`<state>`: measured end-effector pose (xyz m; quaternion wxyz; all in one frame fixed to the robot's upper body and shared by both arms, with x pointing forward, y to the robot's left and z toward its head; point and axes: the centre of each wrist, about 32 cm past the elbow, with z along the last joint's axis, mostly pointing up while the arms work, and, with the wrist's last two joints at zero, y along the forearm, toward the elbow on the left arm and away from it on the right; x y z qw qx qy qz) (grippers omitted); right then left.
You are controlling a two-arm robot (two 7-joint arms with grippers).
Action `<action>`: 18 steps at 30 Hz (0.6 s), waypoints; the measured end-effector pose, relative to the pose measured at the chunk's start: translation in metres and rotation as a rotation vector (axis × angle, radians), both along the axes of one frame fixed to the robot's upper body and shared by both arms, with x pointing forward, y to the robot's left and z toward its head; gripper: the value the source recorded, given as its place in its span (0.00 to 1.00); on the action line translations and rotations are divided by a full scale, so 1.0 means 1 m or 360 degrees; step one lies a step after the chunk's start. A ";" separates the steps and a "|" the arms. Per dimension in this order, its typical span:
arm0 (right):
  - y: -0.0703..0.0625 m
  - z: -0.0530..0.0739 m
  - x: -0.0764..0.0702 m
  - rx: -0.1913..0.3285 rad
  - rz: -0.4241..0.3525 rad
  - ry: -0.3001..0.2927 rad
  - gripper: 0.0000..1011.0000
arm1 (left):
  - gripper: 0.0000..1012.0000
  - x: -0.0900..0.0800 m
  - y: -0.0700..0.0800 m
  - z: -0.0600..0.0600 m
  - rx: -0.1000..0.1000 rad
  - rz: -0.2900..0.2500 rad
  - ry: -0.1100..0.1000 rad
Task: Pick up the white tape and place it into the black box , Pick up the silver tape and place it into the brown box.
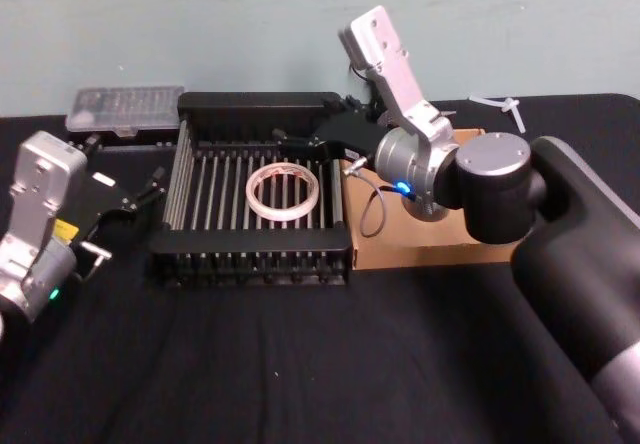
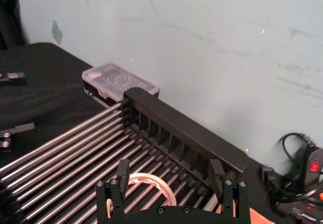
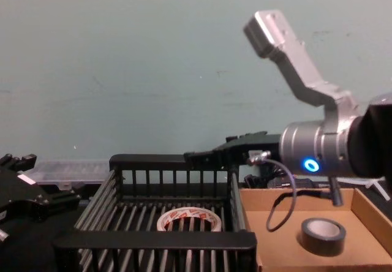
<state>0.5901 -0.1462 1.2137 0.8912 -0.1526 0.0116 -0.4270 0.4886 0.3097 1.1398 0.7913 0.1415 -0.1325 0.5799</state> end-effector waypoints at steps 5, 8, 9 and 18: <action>-0.011 0.007 -0.009 0.0022 -0.0003 -0.0040 0.99 | 0.99 0.000 0.000 0.000 0.0000 0.0000 0.0000; -0.020 0.010 -0.015 0.0030 -0.0015 -0.0060 0.99 | 0.99 0.000 0.000 0.000 0.0000 0.0000 0.0000; -0.025 0.012 -0.018 0.0033 -0.0024 -0.0071 0.99 | 0.99 0.000 0.000 0.000 0.0000 0.0000 0.0000; -0.055 0.016 -0.036 0.0045 -0.0106 -0.0112 0.99 | 0.99 0.000 0.000 0.000 0.0000 0.0000 0.0000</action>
